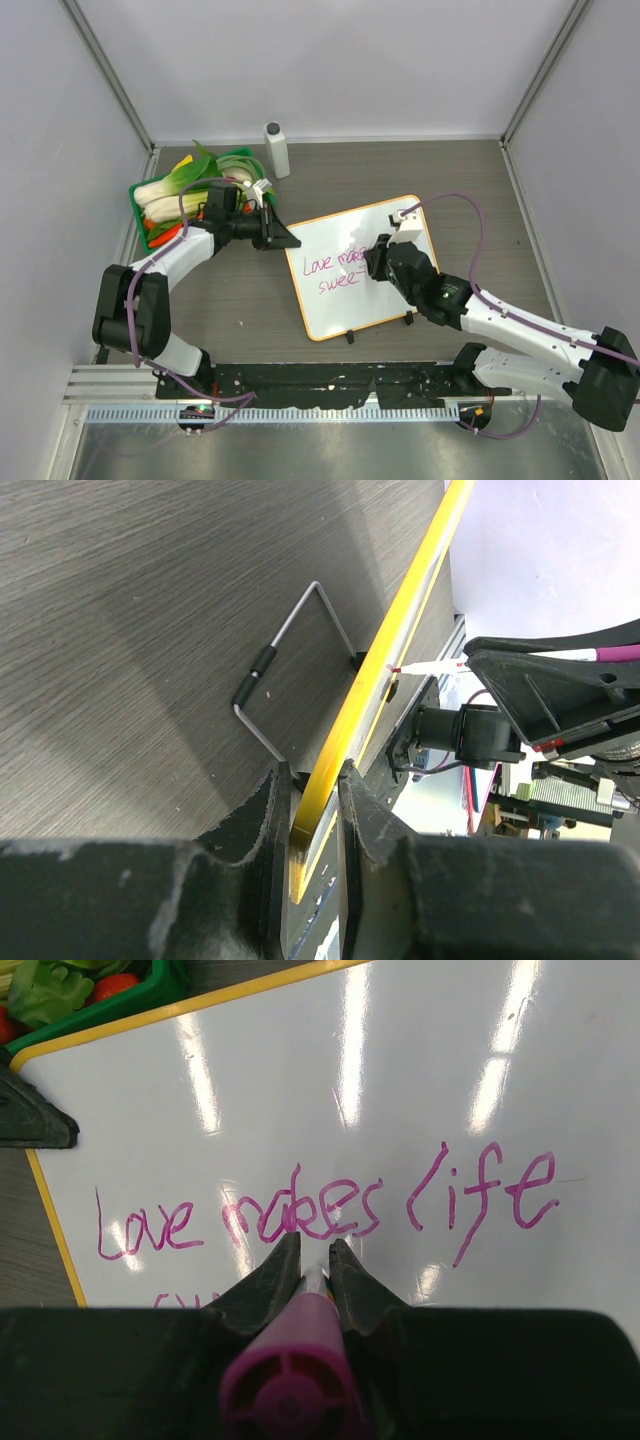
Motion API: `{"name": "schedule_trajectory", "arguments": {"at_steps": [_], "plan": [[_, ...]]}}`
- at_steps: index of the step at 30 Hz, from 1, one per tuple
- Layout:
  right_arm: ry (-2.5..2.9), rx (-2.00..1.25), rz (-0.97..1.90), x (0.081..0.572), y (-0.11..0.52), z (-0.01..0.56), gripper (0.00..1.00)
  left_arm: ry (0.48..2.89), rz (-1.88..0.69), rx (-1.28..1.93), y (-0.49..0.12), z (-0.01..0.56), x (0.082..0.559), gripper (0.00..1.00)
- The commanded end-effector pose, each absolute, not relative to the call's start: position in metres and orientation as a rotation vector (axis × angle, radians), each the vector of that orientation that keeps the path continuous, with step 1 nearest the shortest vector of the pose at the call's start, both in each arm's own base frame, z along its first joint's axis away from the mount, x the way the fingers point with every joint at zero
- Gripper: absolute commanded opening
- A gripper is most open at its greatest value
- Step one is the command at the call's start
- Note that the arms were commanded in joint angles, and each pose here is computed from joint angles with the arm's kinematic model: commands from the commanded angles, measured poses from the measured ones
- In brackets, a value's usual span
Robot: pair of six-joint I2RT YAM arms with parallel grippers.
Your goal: Write a sentence on the whiteboard
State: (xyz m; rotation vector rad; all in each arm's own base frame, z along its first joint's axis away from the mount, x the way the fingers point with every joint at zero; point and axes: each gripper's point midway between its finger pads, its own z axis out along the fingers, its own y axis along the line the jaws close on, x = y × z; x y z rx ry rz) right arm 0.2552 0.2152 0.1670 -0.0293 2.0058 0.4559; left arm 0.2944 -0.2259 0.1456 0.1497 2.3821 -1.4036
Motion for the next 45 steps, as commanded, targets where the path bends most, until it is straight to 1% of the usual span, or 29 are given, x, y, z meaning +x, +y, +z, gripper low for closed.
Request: {"name": "schedule_trajectory", "arguments": {"at_steps": [1, 19, 33, 45], "plan": [[2.019, -0.012, 0.470, 0.250, 0.212, 0.159, 0.01, 2.539, -1.197, 0.058, -0.211, 0.097, 0.291, 0.00], [2.103, -0.026, 0.482, 0.232, 0.205, 0.135, 0.02, 2.544, -1.197, 0.068, -0.213, 0.098, 0.289, 0.00], [2.111, -0.029, 0.461, 0.230, 0.199, 0.134, 0.01, 2.549, -1.198, 0.069, -0.214, 0.097, 0.289, 0.00], [2.062, -0.001, 0.411, 0.237, 0.190, 0.150, 0.01, 2.550, -1.195, 0.072, -0.214, 0.097, 0.288, 0.00]]}}
